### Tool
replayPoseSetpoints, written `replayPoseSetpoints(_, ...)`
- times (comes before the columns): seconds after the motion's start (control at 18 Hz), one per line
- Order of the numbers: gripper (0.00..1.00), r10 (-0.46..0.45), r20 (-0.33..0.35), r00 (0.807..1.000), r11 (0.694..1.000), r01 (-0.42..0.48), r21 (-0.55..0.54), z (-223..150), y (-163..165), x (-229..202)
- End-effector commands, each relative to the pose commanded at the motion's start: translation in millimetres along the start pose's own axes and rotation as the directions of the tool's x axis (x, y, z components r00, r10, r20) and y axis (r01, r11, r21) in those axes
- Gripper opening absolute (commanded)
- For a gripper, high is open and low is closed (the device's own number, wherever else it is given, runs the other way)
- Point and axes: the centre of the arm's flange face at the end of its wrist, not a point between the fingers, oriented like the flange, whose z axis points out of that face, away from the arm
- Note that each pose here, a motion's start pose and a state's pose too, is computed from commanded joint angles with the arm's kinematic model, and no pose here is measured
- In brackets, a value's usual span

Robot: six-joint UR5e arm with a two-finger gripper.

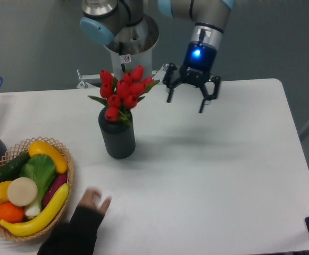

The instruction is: Insert the flowers into the vase

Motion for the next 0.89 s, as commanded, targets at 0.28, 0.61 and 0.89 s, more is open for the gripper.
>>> replayPoseSetpoints(0.28, 1.0, 0.006, 0.051, 0.999, 0.978, 0.005, -0.21, 1.4, 21.2, -49.5)
replayPoseSetpoints(0.61, 1.0, 0.02, 0.057, 0.998, 0.926, 0.003, -0.377, 11.7, 32.8, -93.3)
replayPoseSetpoints(0.89, 1.0, 0.034, -0.013, 0.999, 0.87, -0.036, -0.492, 25.4, 15.6, -135.1)
